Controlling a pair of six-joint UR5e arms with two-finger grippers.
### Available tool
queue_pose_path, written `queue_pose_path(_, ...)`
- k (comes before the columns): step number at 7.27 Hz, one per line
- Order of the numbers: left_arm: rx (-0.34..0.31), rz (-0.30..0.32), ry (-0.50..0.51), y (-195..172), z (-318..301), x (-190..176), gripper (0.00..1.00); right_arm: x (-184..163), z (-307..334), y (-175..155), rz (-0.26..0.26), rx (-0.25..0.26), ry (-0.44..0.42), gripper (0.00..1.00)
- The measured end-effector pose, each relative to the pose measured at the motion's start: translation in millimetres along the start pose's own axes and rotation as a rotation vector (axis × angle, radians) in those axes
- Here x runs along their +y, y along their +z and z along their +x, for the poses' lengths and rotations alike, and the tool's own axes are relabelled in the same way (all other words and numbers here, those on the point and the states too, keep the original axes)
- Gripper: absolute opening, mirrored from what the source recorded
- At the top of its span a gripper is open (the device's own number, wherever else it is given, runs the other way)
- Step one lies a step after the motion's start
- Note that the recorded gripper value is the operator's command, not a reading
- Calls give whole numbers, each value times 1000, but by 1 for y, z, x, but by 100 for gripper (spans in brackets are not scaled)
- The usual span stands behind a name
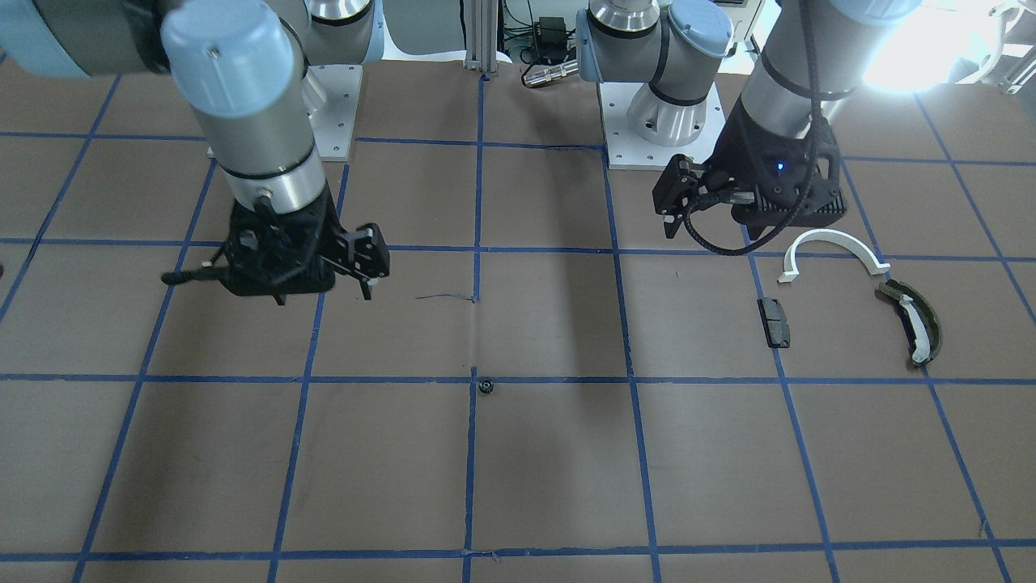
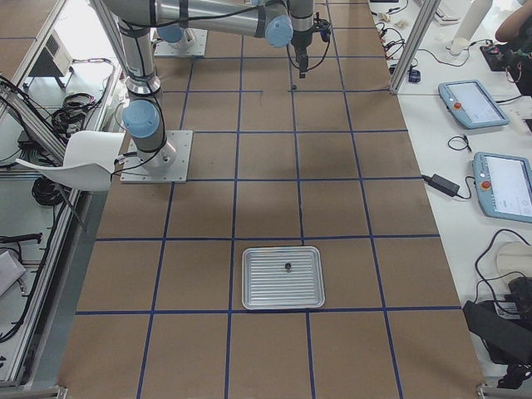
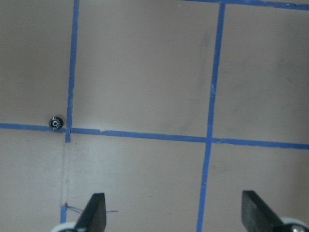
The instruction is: Place bearing gear from tray to pile
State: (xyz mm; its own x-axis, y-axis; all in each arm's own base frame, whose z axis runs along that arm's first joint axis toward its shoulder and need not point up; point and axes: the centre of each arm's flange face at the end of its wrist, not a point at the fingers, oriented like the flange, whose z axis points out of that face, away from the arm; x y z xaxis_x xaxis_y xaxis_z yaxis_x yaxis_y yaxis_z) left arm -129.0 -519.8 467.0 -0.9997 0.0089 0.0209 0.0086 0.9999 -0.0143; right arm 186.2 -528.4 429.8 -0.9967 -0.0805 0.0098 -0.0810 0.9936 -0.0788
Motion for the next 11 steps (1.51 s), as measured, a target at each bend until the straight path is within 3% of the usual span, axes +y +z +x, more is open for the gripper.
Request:
queue_pose_path(3,33,-6,39,85,84,-40,100,3,178,-20,-32,13,-55,100)
queue_pose_path(5,33,1,49,150,133,-59,100,20,338,5,-61,7,-136,100)
queue_pose_path(6,31,11,60,183,155,-66,100,32,414,33,-71,0,-171,97)
queue_pose_path(8,4,16,55,238,192,-68,100,54,542,117,-85,-23,-348,90)
queue_pose_path(10,-12,16,62,272,207,-63,97,61,599,192,-79,-6,-511,89)
queue_pose_path(11,-24,4,68,283,214,-54,90,65,614,217,-74,5,-558,85)
